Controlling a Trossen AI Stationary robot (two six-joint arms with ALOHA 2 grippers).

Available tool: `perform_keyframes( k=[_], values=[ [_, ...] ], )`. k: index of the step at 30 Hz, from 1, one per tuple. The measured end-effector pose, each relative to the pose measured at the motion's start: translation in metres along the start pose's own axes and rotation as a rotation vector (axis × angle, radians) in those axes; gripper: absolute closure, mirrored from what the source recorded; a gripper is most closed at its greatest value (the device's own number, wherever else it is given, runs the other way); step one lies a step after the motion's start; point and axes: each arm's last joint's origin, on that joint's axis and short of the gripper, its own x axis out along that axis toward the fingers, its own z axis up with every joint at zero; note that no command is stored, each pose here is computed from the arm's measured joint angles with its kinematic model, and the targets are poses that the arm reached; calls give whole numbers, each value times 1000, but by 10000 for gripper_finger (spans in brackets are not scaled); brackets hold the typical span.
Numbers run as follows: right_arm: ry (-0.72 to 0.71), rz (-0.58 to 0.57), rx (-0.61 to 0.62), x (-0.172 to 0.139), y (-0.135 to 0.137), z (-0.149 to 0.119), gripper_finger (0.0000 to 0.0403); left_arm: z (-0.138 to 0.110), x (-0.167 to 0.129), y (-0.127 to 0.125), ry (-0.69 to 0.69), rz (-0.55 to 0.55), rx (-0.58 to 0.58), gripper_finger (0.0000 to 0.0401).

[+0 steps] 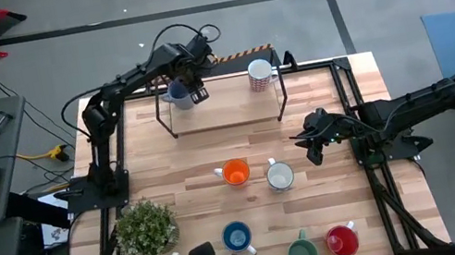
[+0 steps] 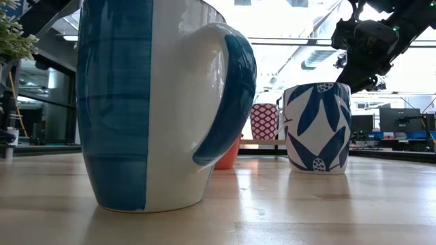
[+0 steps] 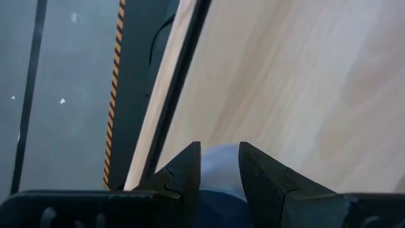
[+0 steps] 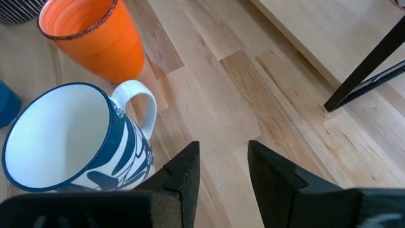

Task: Place coffee mugs
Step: Put the light purple mug on the shelf

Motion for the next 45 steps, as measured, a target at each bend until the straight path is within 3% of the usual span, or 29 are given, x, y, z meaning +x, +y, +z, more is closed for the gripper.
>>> perform_keyframes(
  k=[4, 12, 19, 31, 45],
  values=[
    [1, -1, -6, 0, 0, 0, 288, 0, -1, 0, 2, 10, 1, 302],
    [8, -4, -9, 0, 0, -1, 288, 10, -25, -18, -73, -111, 61, 302],
    [13, -7, -4, 0, -1, -1, 288, 0, -30, -32, 54, -186, 128, 302],
    [19, 0, 6, 0, -1, -2, 288, -9, -20, -30, 151, -141, 119, 302],
    [23, 1, 6, 0, -1, -2, 288, -10, -14, -24, 156, -74, 115, 302]
  ],
)
